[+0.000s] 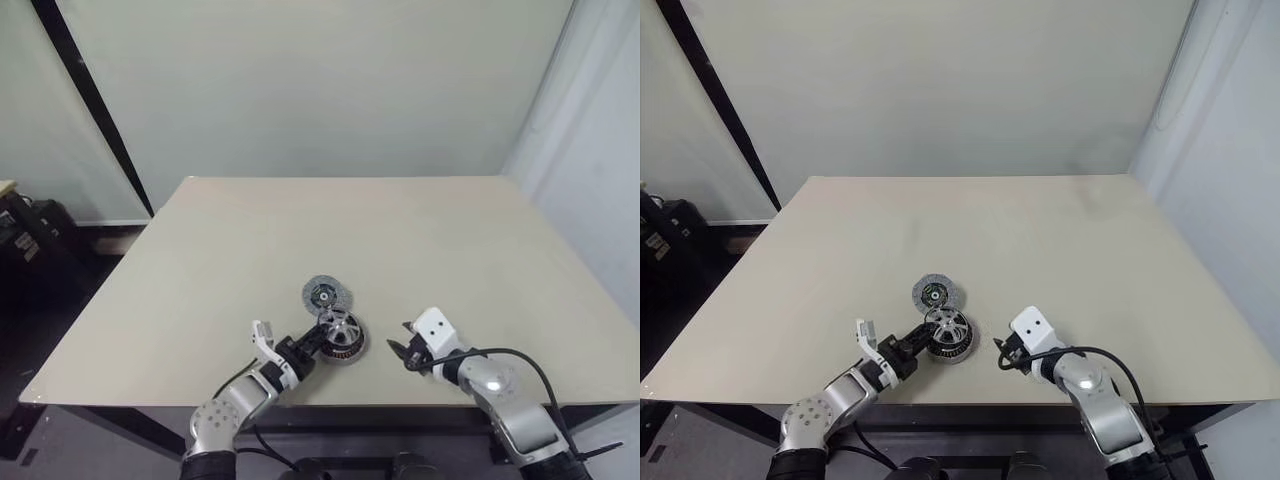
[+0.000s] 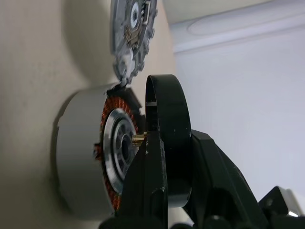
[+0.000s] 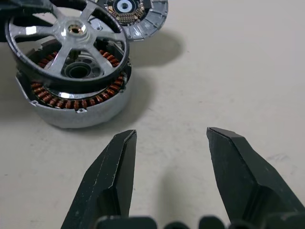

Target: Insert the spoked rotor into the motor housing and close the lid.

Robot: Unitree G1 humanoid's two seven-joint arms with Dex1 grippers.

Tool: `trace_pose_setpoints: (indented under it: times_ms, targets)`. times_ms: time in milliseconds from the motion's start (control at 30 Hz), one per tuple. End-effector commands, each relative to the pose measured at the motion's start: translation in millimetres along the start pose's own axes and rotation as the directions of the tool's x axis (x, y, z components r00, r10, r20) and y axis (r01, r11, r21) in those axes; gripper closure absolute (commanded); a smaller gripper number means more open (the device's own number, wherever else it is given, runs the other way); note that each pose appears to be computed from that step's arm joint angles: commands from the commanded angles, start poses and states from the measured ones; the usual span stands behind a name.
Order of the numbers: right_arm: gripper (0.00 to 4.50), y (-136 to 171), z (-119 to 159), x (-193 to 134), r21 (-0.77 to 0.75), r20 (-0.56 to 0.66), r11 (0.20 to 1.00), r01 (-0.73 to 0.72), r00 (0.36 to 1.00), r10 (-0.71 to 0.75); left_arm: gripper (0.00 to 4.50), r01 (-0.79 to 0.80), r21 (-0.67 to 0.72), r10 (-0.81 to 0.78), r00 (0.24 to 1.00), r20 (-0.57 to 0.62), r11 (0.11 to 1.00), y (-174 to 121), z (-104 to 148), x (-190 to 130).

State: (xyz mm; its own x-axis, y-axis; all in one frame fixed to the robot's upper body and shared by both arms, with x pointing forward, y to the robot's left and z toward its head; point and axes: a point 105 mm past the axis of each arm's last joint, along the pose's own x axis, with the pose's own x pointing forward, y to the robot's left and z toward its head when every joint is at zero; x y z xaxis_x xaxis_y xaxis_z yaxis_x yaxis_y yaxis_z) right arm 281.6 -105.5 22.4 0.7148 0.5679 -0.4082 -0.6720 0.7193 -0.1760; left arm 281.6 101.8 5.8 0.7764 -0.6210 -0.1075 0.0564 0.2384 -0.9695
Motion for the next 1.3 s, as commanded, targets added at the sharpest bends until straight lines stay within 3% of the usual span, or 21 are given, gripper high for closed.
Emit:
trace_pose_setpoints:
  times_ms: [33,300,500,667,900,1067,1200,1300]
  targets:
    - [1.92,-8,17,-5,-0.027,0.056,0.999,0.037,0.998,-0.035,4.2,0.034,0.015,-0.034,0.999,-0.009,0.999,-8,3,4]
    - [1.92,-9,18,-4,-0.025,0.058,0.999,0.043,0.997,-0.041,4.2,0.013,0.022,-0.012,0.999,-0.033,1.0,-5,1,3]
    - [1.92,-8,18,-2,-0.026,0.058,0.999,0.039,0.998,-0.037,2.13,-0.026,0.084,0.028,0.999,-0.026,0.996,-4,5,3]
    - [1.92,-8,18,0,-0.026,0.059,0.999,0.034,0.998,-0.032,0.44,-0.001,0.194,0.007,1.0,-0.026,0.981,-26,9,11]
    - [1.92,-12,20,2,-0.031,0.064,0.999,0.04,0.997,-0.038,0.44,0.015,0.386,0.0,0.999,-0.038,0.922,-56,19,7]
    - [1.92,-15,21,2,-0.032,0.068,0.998,0.052,0.996,-0.05,0.44,-0.03,0.592,0.072,0.996,-0.048,0.805,-58,26,-6]
    - [1.92,-14,22,3,-0.03,0.076,0.998,0.051,0.996,-0.048,0.44,-0.056,0.626,0.08,0.997,-0.011,0.778,-58,37,-15]
    - [1.92,-9,33,6,0.015,0.129,1.0,0.027,0.991,-0.029,0.44,-0.082,0.7,0.083,0.996,0.032,0.71,-56,48,-23]
